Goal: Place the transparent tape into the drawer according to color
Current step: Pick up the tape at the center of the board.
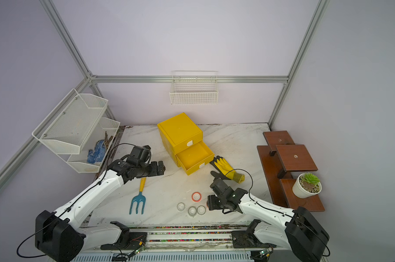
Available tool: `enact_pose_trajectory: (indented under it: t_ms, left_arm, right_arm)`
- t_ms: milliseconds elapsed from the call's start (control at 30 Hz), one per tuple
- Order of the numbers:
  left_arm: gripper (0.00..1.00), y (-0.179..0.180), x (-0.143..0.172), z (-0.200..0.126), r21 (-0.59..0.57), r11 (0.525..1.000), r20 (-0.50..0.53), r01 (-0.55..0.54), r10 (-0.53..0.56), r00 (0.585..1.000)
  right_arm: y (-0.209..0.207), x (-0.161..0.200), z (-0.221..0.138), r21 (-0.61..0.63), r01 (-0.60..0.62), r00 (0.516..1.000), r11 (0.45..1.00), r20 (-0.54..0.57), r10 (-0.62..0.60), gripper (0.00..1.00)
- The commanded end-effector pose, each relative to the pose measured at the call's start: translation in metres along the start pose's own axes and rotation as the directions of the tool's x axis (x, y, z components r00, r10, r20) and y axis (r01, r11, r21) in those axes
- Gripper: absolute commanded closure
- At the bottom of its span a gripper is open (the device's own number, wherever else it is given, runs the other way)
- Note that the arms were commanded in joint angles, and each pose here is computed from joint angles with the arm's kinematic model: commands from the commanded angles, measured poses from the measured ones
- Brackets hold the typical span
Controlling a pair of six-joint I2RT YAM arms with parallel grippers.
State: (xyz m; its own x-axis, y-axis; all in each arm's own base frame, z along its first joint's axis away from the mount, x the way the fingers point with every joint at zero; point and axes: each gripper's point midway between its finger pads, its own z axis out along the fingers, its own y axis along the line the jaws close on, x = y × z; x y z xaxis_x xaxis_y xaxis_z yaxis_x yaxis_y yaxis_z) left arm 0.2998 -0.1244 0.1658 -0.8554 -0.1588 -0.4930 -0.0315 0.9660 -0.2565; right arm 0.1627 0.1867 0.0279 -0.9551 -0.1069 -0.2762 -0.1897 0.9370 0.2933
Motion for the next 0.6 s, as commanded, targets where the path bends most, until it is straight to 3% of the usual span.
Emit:
enact_pose_trajectory:
  t_ms: [0, 267, 367, 567]
  left_arm:
    - [0.0, -0.0065, -0.0055, -0.0003, 0.026, 0.999, 0.02, 0.019, -0.019, 1.0]
    - [0.0, -0.0048, -0.0042, 0.0003, 0.022, 1.0, 0.019, 0.021, -0.022, 1.0]
    - [0.0, -0.0047, -0.0039, 0.0002, 0.022, 1.0, 0.019, 0.023, -0.023, 1.0]
    - [0.0, -0.0043, -0.0032, 0.0018, 0.019, 1.0, 0.014, 0.024, -0.024, 1.0]
  right_arm:
    - [-0.0004, -0.0052, 0.0017, 0.062, 0.044, 0.999, 0.997, 0.017, -0.045, 0.28]
    - [-0.002, -0.0128, 0.0053, 0.164, 0.101, 0.994, 0.981, 0.025, -0.107, 0.33]
    - [-0.0033, -0.0107, 0.0064, 0.19, 0.122, 0.992, 0.974, 0.014, -0.127, 0.41]
    - [-0.0009, -0.0038, 0.0102, 0.214, 0.162, 0.986, 0.963, -0.012, -0.163, 0.39]
